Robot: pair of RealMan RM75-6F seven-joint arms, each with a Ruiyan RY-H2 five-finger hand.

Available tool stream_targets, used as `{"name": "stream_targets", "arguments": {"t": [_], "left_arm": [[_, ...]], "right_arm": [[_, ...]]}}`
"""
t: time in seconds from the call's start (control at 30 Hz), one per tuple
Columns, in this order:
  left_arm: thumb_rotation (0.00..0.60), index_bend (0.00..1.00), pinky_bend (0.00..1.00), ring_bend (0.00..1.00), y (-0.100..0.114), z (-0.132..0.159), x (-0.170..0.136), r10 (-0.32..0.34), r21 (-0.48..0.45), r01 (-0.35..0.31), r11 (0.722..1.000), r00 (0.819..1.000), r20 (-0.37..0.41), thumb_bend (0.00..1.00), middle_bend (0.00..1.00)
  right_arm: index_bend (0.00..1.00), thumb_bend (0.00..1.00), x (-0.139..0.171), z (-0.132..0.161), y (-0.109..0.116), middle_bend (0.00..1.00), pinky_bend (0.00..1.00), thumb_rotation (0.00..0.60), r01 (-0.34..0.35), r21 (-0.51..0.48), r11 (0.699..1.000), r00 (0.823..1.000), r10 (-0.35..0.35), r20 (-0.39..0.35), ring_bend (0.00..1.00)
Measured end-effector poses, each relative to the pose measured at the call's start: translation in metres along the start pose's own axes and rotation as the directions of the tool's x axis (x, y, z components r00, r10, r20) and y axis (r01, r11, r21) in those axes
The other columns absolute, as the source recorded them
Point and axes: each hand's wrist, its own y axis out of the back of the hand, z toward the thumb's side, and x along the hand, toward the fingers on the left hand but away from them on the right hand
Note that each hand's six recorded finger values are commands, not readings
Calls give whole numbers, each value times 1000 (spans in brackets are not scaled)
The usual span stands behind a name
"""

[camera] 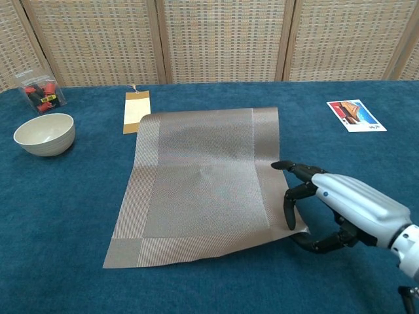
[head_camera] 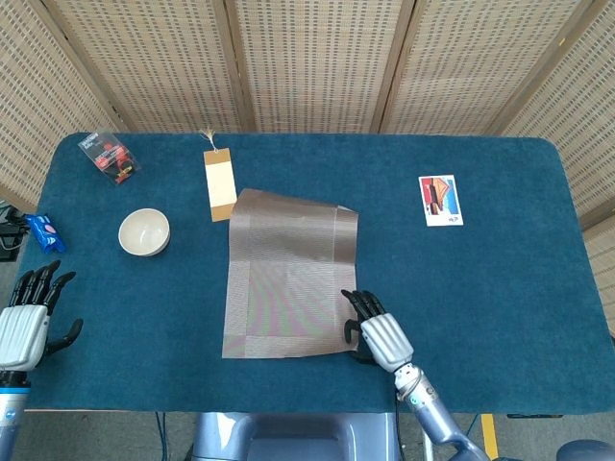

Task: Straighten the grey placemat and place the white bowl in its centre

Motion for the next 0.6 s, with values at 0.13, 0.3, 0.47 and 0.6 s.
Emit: {"name": "stream_targets", "arguments": {"t": [0.13,0.3,0.47,0.6], "left_arm": [[600,139,0,0,0,0,0,0,3,0,1000,1000,0,341,0],[600,139,0,0,-2,3,0,-3,12,3,1000,1000,6,341,0],[600,139,0,0,-5,5,-1,-8,22,7,1000,1000,9,340,0],[600,139,0,0,-6,7,0,-9,28,9,1000,1000,11,341,0]], "right_arm": [[688,599,8,-6,18,95,0,600,33,22,999,999,-33,5,0],[689,598,24,-23,48,95,0,600,81,63,995,996,-83,35,0],[695,596,42,-43,79,96,0,600,121,104,987,989,-129,74,0],[695,589,55,-61,105,96,0,600,158,141,977,979,-174,108,0]]}}
